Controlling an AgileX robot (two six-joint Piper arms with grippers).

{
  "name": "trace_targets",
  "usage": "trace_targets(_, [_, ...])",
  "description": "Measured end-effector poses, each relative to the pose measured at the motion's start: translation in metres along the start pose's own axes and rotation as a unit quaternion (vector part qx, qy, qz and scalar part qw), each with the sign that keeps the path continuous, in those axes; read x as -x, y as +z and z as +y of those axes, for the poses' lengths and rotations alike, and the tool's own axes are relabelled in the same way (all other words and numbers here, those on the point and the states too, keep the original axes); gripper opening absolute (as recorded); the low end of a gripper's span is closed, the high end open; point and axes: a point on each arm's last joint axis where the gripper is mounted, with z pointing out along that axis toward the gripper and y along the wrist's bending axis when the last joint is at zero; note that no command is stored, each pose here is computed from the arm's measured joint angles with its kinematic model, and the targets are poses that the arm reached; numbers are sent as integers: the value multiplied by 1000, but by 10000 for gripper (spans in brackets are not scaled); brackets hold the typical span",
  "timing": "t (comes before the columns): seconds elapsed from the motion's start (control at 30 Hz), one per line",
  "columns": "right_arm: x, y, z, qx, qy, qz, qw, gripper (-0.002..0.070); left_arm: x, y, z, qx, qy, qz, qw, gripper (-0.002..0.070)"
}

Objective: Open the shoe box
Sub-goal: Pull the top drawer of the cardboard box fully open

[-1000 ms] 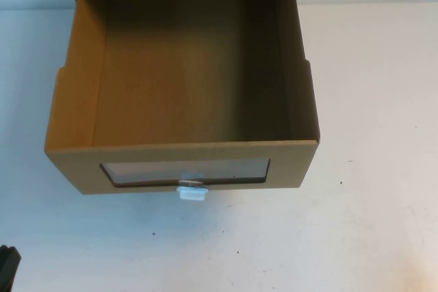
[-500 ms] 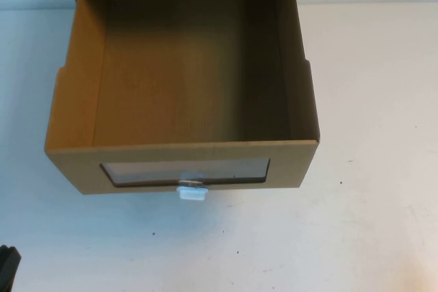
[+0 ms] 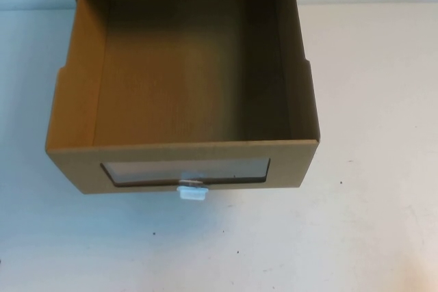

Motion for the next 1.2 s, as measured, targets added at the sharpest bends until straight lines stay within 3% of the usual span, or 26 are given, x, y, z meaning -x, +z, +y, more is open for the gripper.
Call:
trace_targets(0.23, [0, 0, 0, 0, 0, 0, 1000, -14, -11, -1, 0, 1, 15, 61, 998, -5])
trace_targets(1.2, [0, 0, 0, 0, 0, 0, 1000, -13, -11, -1, 0, 2, 17, 63, 998, -5])
